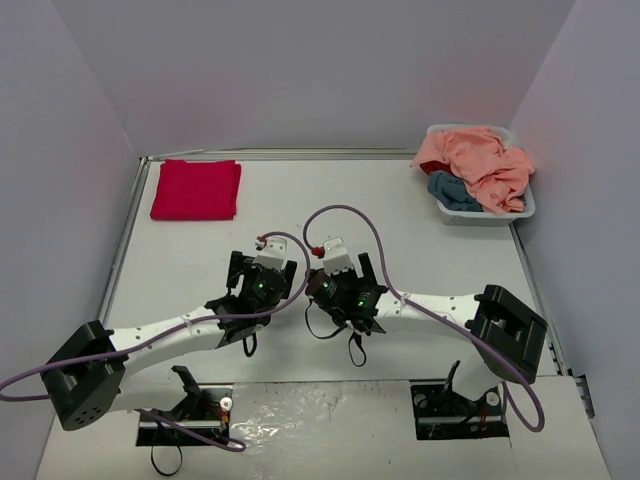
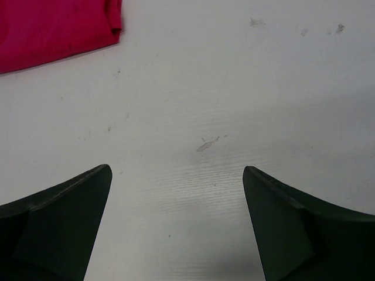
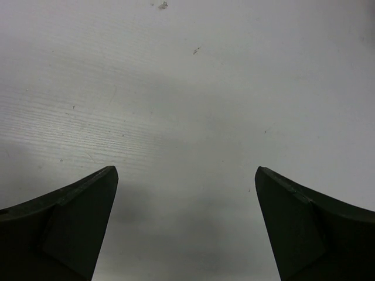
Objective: Fold and stack the t-shirts
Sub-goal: Grab crumpled tshirt from bin with the right arm
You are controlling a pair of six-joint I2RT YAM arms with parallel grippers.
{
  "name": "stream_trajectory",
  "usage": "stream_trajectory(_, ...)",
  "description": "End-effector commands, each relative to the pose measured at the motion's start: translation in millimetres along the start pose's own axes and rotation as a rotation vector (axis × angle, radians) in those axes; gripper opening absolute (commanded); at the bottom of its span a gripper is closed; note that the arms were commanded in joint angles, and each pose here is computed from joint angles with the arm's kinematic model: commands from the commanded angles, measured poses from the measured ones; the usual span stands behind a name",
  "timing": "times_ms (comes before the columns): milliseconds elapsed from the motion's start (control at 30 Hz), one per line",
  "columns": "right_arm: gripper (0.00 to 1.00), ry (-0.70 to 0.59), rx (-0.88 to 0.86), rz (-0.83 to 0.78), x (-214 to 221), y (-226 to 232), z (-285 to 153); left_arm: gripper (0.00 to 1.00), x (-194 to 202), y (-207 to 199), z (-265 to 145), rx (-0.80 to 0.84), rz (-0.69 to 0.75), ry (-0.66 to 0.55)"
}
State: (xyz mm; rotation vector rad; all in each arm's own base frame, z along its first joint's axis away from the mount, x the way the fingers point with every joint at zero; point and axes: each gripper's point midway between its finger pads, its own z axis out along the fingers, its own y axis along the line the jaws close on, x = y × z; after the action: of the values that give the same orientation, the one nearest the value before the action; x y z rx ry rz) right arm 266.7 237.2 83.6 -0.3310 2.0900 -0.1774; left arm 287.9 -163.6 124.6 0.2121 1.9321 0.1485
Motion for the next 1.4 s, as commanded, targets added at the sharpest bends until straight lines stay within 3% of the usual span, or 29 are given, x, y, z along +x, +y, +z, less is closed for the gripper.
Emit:
stream_trajectory(0,1.00,-0.051,0.057,0.028,-12.7,-6.7,-5.1,0.94,-19.3,3.4,0.1,-0.025,-0.043,-0.028)
stream_trajectory(333,1.00,-0.125,0.164,0.018,-35.8,-23.7,-15.4,0.94,-18.6,3.5,0.1,-0.025,-0.042,-0.027)
stream_trajectory(633,1.00,-0.185,0.227,0.141,-138.7,-72.3,-8.7,0.94,-19.1,3.9,0.3,-0.029,-0.037,-0.025)
stream_trajectory(900,1.00,-0.235,0.317,0.250,-219.6,-163.0,14.6,0.94,-22.7,4.9,-2.9,-0.014,-0.053,-0.044)
stream_trajectory(1100,1.00,-0.240,0.372,0.375,-235.0,-225.6,40.9,0.94,-20.4,4.3,-1.8,-0.017,-0.048,-0.038)
stream_trajectory(1367,1.00,-0.146,0.529,0.467,-214.8,-298.5,94.1,0.94,-23.1,2.5,-2.6,-0.002,-0.057,-0.046)
